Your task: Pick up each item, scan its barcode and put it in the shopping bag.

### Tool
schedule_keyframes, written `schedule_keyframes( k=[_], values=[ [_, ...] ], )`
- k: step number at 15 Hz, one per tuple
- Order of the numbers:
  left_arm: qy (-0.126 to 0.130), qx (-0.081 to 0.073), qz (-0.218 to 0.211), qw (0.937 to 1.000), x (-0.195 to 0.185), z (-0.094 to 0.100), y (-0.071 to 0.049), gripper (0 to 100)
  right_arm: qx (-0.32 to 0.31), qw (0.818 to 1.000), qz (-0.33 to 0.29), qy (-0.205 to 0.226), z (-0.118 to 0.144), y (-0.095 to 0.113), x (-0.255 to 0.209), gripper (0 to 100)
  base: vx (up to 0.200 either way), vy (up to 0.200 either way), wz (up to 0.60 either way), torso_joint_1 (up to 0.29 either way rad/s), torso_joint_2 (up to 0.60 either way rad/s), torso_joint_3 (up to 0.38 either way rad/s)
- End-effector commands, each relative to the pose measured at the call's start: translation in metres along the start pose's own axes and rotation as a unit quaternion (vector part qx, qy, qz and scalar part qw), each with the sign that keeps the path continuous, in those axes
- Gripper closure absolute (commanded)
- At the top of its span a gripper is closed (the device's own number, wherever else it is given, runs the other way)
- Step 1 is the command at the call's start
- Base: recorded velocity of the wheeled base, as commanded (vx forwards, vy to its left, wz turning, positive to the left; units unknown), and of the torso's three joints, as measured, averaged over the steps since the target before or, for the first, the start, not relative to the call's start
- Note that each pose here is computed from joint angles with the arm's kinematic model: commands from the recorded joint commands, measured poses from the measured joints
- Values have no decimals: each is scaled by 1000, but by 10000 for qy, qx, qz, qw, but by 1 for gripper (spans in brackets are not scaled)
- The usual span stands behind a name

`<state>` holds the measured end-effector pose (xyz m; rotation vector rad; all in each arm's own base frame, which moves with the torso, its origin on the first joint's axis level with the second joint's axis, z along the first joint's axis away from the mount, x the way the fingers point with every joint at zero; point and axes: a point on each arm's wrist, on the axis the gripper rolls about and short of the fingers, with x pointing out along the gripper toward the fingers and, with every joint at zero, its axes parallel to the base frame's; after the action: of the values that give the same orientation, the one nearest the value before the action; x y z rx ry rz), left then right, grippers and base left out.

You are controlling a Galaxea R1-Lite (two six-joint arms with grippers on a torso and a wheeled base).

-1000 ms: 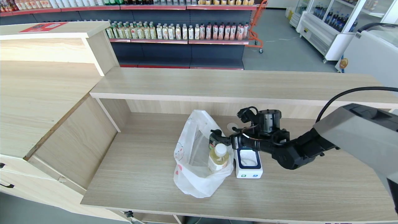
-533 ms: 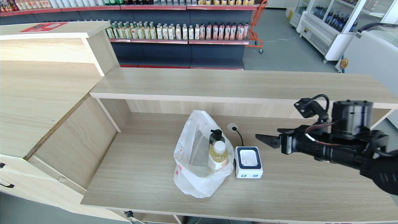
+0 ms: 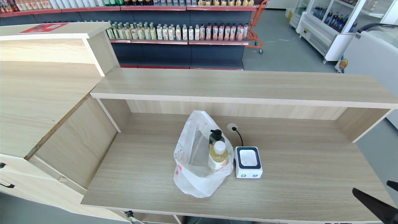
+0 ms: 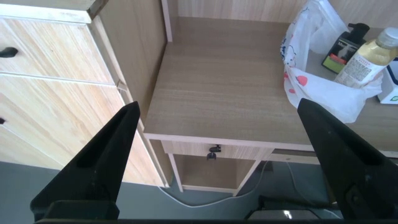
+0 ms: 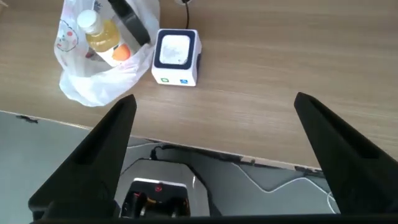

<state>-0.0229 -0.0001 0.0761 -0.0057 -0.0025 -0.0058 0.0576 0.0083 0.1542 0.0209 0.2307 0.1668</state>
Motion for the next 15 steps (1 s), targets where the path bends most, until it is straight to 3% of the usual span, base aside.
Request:
schedule_keyframes(
  k=[1, 6, 11, 12, 15],
  values=[
    [-3, -10, -2, 10000, 0, 0, 0, 0, -207, 9938, -769, -774, -83, 0, -52, 0, 0, 0, 0, 0, 0, 0],
    [-3, -2, -2, 10000, 0, 0, 0, 0, -224, 9897, -853, -1124, -95, 1, -61, 0, 0, 0, 0, 0, 0, 0],
    [-3, -2, -2, 10000, 0, 0, 0, 0, -230, 9895, -869, -1131, -95, 1, -61, 0, 0, 0, 0, 0, 0, 0],
    [-3, -2, -2, 10000, 0, 0, 0, 0, -221, 9895, -876, -1132, -95, 1, -61, 100, 0, 0, 0, 0, 0, 0],
    [-3, -2, -2, 10000, 0, 0, 0, 0, -176, 9896, -871, -1136, -95, 1, -61, 100, 0, 0, 0, 0, 0, 0]
  ],
)
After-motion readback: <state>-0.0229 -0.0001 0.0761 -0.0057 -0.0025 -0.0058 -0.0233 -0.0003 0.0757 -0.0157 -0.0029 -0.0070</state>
